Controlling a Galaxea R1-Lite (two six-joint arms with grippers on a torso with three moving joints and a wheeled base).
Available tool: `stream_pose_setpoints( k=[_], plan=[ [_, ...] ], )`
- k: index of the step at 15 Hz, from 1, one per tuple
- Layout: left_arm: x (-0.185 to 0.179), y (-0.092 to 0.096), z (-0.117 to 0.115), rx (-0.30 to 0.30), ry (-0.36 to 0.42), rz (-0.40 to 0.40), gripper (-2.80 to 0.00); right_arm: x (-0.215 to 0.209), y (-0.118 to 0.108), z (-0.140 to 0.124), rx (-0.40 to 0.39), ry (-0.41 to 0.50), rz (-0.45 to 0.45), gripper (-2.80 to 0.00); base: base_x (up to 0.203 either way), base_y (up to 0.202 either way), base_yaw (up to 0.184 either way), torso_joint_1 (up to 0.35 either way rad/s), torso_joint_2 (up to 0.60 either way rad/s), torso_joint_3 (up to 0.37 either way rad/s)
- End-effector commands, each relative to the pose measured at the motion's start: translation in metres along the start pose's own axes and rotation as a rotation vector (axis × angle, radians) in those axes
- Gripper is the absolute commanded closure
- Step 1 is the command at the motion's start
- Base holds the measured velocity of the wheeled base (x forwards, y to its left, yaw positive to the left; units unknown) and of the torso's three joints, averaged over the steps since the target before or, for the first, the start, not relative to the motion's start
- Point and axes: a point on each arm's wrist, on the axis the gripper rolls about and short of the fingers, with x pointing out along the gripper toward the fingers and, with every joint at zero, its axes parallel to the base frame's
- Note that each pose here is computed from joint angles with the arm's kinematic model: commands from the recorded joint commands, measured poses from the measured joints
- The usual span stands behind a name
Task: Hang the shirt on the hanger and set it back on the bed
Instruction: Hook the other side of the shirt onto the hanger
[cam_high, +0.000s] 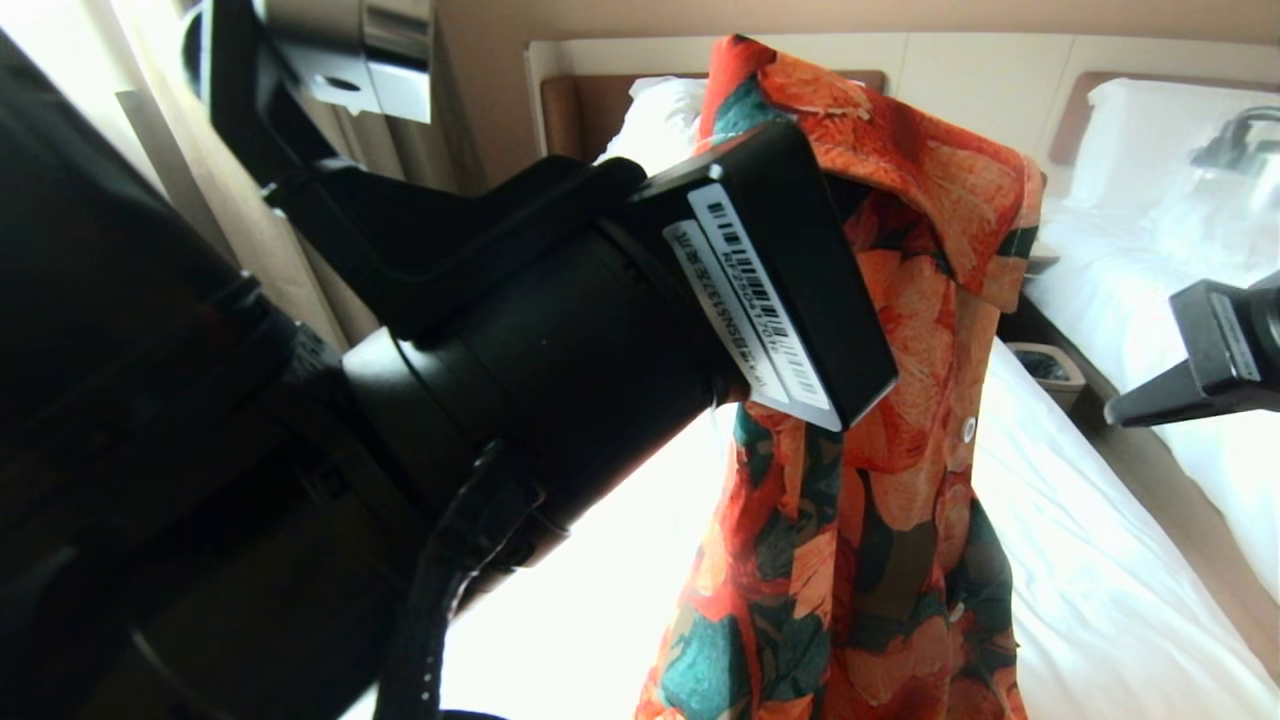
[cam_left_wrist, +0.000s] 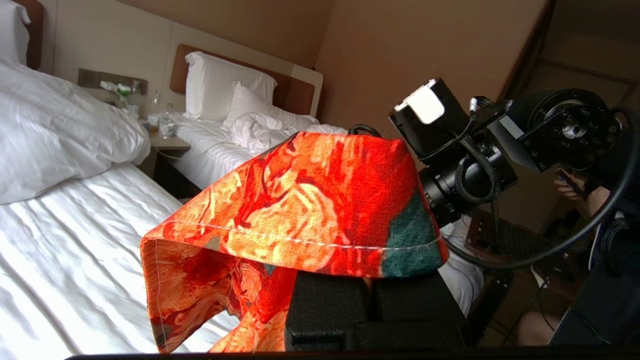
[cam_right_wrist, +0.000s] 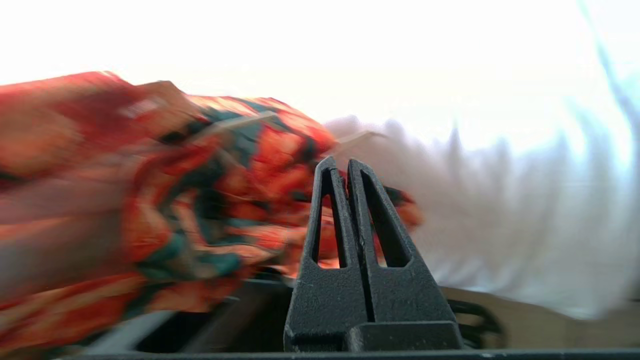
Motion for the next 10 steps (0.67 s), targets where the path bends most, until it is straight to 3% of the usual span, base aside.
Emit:
stream_pose_setpoints(
  k=[1,2,3,5,7,10],
  plan=[
    [0.000,0.000,0.000,-0.001,-0.004,0.002,0.00,0.011,0.007,-0.003,-0.116,0.035,-0.075,0.00,0.000,0.000,0.000,0.000,0.00,0.000],
    [0.000,0.000,0.000,-0.001,-0.005,0.003,0.00,0.012,0.008,-0.005,-0.174,0.046,-0.101,0.00,0.000,0.000,0.000,0.000,0.00,0.000],
    [0.000,0.001,0.001,-0.001,-0.007,0.006,0.00,0.010,0.008,-0.008,-0.272,0.048,-0.102,-2.80,0.000,0.000,0.000,0.000,0.00,0.000],
    [0.002,0.000,0.002,-0.003,-0.013,0.005,0.00,0.008,0.010,-0.014,-0.460,0.057,-0.089,-2.80,0.000,0.000,0.000,0.000,0.00,0.000],
    [0.003,-0.001,0.003,-0.002,-0.019,0.006,0.00,0.019,0.016,-0.017,-0.497,0.062,-0.078,-2.80,0.000,0.000,0.000,0.000,0.00,0.000],
    [0.005,-0.002,0.008,-0.005,-0.038,0.002,0.00,0.035,0.020,-0.014,-0.604,-0.006,-0.061,-2.80,0.000,0.000,0.000,0.000,0.00,0.000]
  ],
)
